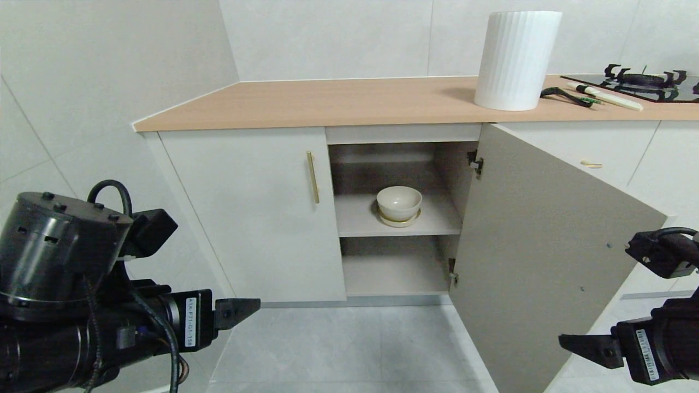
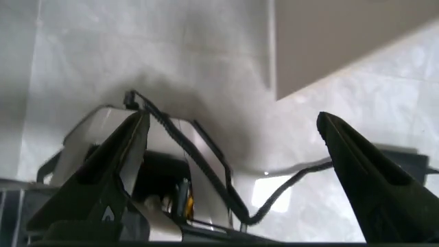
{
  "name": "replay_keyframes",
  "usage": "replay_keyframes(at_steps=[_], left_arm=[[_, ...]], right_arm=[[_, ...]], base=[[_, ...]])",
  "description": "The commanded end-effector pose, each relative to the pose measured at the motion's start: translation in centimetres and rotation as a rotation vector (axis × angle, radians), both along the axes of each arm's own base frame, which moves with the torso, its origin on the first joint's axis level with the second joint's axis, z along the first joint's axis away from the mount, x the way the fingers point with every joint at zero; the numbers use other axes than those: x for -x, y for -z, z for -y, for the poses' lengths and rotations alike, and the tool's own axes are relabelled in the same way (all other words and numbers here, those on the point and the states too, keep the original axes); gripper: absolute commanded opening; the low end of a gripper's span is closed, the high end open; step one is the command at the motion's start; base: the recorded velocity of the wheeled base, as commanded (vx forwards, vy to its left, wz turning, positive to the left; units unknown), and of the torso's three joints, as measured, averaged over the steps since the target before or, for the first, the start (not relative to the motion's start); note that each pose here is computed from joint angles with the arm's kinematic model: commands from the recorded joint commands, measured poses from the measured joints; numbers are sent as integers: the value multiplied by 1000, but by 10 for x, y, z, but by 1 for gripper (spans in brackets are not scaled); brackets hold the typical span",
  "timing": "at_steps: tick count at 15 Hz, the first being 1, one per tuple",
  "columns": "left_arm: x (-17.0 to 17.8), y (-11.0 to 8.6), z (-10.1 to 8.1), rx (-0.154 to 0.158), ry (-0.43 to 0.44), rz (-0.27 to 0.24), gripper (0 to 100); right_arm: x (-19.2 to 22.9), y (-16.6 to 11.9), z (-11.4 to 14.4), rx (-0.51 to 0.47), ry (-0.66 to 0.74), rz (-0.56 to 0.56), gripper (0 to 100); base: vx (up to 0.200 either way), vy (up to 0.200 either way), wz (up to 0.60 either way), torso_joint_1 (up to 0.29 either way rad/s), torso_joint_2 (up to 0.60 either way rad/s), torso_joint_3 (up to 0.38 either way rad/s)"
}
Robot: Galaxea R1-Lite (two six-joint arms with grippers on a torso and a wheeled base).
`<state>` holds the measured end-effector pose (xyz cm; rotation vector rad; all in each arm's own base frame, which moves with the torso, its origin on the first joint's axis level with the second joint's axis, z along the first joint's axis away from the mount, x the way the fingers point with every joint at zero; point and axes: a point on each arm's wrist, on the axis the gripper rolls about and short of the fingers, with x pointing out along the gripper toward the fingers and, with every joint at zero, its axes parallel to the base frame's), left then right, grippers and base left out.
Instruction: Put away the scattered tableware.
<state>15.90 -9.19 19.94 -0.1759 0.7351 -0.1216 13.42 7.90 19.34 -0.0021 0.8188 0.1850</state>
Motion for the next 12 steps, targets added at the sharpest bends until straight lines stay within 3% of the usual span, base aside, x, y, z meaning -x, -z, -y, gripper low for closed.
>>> replay_keyframes(at_steps=[1, 7, 12], left_arm=[[0, 0, 0, -1, -1, -1, 100], [0, 1, 0, -2, -1, -2, 100], [0, 1, 0, -2, -1, -2, 100]], right_arm=[[3, -7, 3, -5, 9, 10, 100], [0, -20, 21, 32, 142, 25, 100], [-7, -38, 60, 98, 333, 110, 100]], base=[[0, -200, 0, -2, -2, 2], [0, 0, 0, 0, 0, 0], [0, 0, 0, 0, 0, 0]])
